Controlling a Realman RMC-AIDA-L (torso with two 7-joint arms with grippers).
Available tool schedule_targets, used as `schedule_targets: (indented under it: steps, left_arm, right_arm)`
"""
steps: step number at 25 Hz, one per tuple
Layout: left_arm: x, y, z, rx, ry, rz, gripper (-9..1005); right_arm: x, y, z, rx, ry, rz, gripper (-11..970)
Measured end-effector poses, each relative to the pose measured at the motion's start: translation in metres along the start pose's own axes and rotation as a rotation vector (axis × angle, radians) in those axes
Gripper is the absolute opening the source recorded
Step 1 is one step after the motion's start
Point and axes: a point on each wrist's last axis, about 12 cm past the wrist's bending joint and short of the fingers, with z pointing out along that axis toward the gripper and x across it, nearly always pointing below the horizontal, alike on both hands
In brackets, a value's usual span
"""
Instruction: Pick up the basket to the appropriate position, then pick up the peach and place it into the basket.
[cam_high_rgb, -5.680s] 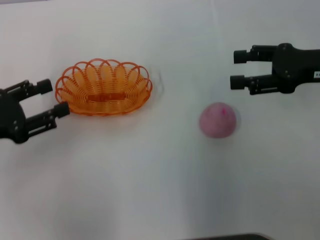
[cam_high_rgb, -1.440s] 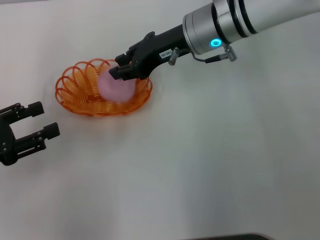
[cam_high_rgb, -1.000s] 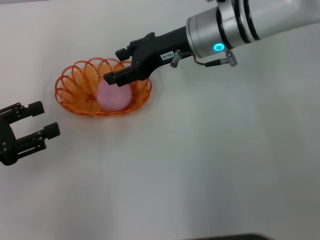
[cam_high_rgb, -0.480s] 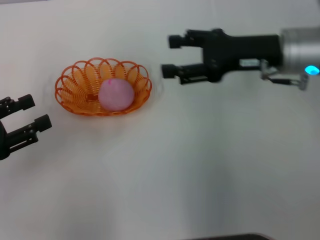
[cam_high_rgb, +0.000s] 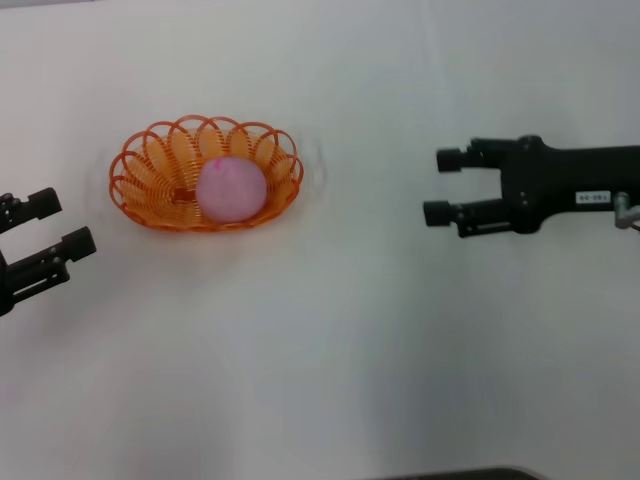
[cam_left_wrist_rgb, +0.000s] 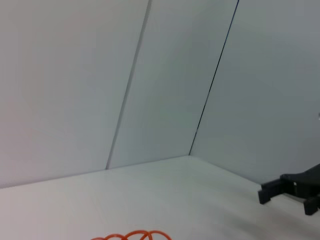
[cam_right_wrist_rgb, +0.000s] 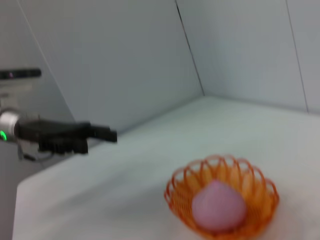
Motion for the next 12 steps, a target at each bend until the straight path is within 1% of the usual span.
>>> schedule_targets:
  steps: [3,7,12]
  left_arm:
    - [0.0012,0.0,-0.0012,-0.004,0.012,-0.001,703]
    - [0.0039,0.0004,-0.0021,-0.009,0.039,-0.005,704]
    - [0.0068,0.0007,-0.0029,-0.016,0.061,-0.011,704]
  right_arm:
    - [0.0017,-0.0032,-0.0061,0.005,0.063,0.022,899]
    - [-0.0028,-0.0066,-0.008,0.009,0.127,0.024,899]
    - [-0.0074,-0.0062,-0.0037,0.01,0.137,0.006,899]
